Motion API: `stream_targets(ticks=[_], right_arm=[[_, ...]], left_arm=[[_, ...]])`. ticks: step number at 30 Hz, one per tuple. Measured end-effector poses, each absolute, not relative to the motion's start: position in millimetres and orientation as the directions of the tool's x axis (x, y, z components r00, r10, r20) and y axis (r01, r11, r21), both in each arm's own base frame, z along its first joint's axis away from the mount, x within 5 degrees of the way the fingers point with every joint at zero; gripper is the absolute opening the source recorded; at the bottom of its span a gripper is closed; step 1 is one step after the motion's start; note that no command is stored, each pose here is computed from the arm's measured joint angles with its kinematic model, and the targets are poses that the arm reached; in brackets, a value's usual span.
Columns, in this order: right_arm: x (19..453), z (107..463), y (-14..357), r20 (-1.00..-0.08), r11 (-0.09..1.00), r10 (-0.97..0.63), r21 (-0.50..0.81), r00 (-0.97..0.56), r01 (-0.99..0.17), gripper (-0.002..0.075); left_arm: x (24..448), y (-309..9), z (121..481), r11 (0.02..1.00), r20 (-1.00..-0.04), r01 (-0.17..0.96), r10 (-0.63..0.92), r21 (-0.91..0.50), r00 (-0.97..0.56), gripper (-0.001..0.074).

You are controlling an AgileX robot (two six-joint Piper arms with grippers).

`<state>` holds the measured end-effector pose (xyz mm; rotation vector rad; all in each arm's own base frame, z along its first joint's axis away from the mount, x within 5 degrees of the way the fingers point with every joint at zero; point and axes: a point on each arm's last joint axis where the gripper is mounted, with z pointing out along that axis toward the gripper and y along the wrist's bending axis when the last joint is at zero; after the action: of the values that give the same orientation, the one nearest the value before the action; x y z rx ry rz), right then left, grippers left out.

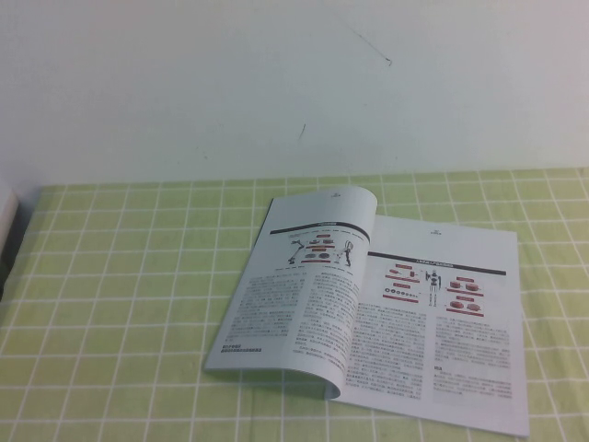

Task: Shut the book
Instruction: 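Close the open booklet and leave it lying on the table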

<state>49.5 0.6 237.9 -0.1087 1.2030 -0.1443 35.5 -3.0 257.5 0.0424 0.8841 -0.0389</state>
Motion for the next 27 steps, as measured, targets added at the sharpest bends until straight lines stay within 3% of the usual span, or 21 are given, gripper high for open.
stream_targets(ticks=[7, 11, 16, 21, 27], right_arm=[[39.4, 290.4, 0.0, -0.941, 0.974, -0.226, -0.219, 0.25, 0.056, -0.0003], [47.8, 322.5, 1.1, -0.99, 0.993, -0.115, -0.116, 0.083, -0.003, -0.0003], [71.8, 356.4, 4.4, -0.983, 0.996, -0.081, -0.072, -0.164, -0.061, -0.0003], [118.1, 355.1, 6.8, -0.872, 0.978, -0.194, -0.138, -0.45, -0.155, -0.0003], [176.4, 326.2, 18.4, -0.664, 0.924, -0.326, -0.074, -0.673, -0.375, -0.0003]], left_arm=[[32.6, -1.9, 303.0, 0.999, -0.916, 0.052, -0.013, 0.009, 0.402, -0.0003], [39.7, -1.6, 337.5, 0.996, -0.961, 0.024, 0.078, 0.087, 0.265, -0.0003], [62.9, -1.8, 350.2, 0.989, -0.982, 0.018, 0.146, 0.149, 0.124, -0.0003], [85.9, -3.3, 336.9, 0.992, -0.993, 0.041, 0.118, 0.118, -0.014, -0.0003], [110.9, -9.0, 318.9, 0.994, -0.976, 0.07, -0.072, -0.088, -0.204, -0.0003]])
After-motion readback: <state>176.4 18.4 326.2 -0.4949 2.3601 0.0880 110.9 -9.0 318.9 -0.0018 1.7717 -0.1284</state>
